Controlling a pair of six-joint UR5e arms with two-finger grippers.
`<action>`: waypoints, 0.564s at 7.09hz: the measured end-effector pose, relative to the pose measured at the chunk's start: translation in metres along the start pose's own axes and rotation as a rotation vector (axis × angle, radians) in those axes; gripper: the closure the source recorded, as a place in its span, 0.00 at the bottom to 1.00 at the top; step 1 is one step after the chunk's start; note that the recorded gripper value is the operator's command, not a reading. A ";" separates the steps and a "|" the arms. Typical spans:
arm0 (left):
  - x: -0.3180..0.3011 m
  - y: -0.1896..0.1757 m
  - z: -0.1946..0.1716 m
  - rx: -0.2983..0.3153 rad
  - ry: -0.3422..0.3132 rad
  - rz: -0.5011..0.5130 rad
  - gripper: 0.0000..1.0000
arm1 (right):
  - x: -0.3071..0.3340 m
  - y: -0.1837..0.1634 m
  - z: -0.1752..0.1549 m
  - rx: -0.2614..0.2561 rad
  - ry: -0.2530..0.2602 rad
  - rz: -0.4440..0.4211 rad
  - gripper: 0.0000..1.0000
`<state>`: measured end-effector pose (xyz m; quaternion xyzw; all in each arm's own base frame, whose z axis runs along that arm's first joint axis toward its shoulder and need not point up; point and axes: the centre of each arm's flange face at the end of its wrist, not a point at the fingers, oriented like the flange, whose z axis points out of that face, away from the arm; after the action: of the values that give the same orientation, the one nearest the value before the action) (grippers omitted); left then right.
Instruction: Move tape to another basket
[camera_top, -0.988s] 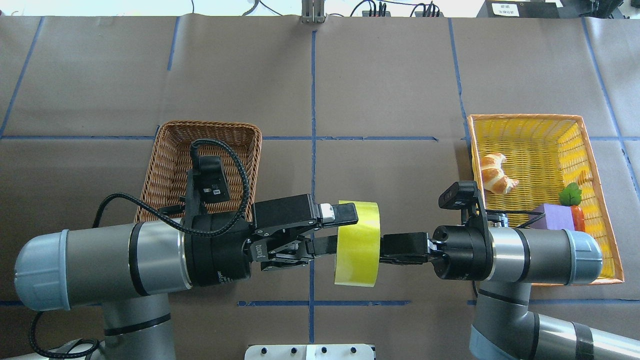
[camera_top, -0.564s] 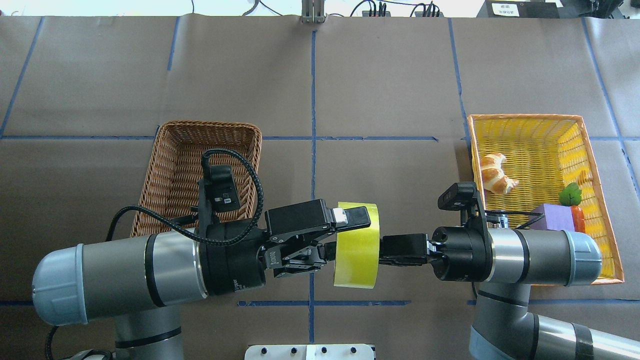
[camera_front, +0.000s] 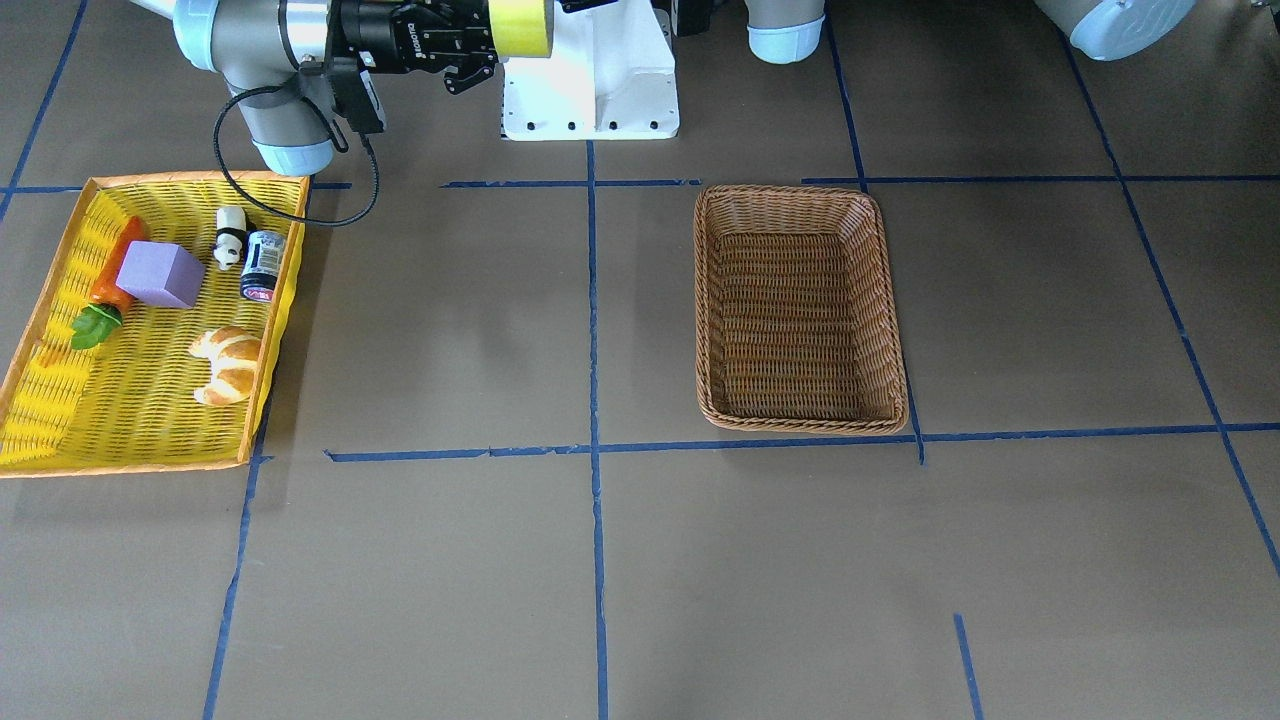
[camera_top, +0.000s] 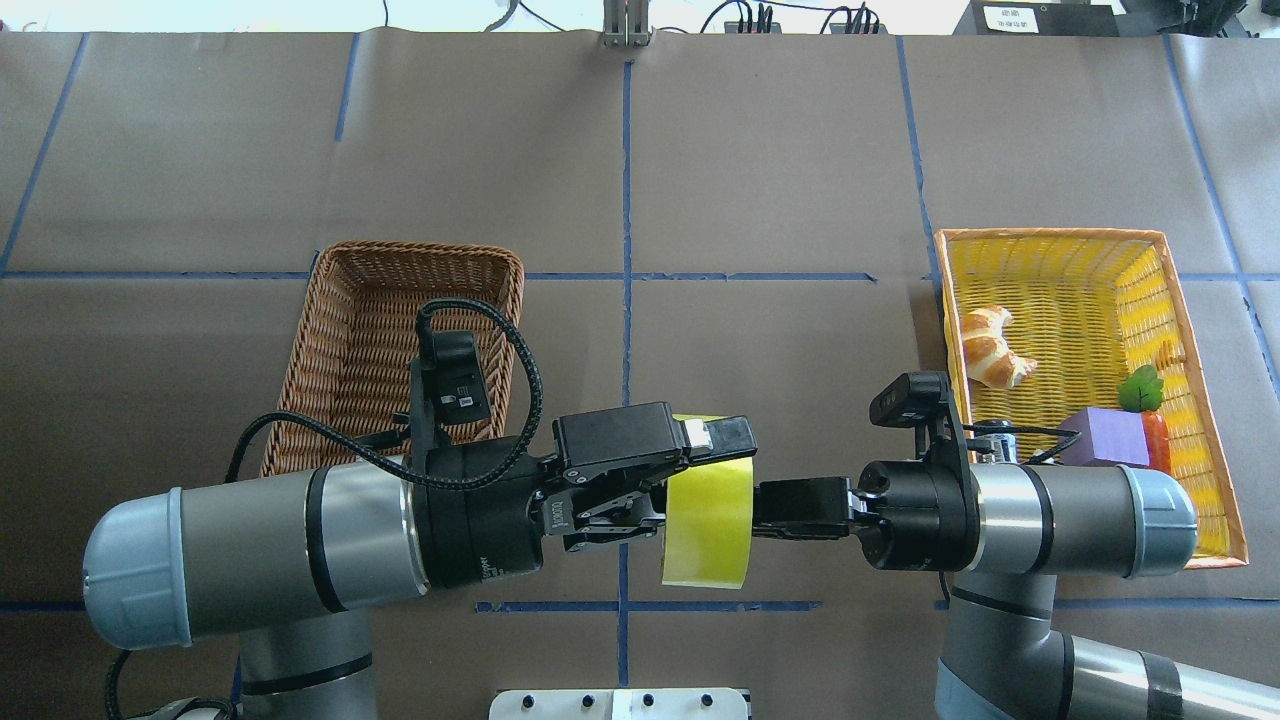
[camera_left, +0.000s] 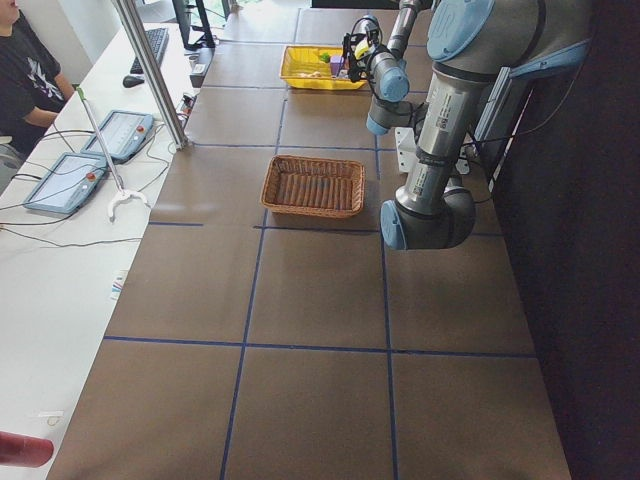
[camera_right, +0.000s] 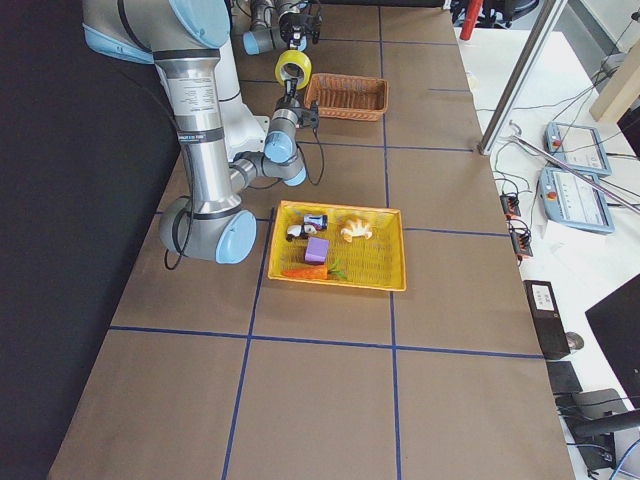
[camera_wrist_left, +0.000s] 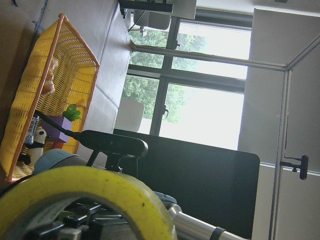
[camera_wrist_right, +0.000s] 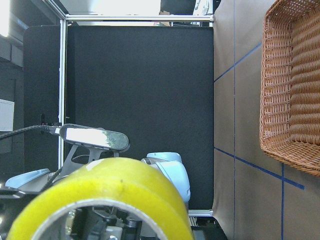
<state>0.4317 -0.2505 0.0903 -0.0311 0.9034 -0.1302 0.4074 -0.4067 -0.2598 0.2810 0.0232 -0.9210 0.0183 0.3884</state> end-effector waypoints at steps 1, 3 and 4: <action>0.000 0.000 0.000 0.000 0.000 0.000 0.86 | -0.001 0.000 0.001 -0.001 -0.002 -0.002 1.00; -0.002 0.000 0.000 0.000 -0.005 0.001 0.96 | -0.002 0.000 0.003 -0.001 -0.007 -0.004 0.37; -0.002 0.000 -0.001 0.000 -0.006 0.001 0.99 | -0.002 0.001 0.004 0.000 -0.009 -0.004 0.00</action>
<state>0.4328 -0.2501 0.0924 -0.0311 0.9023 -0.1301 0.4099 -0.4080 -0.2594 0.2770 0.0251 -0.9227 0.0175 0.3843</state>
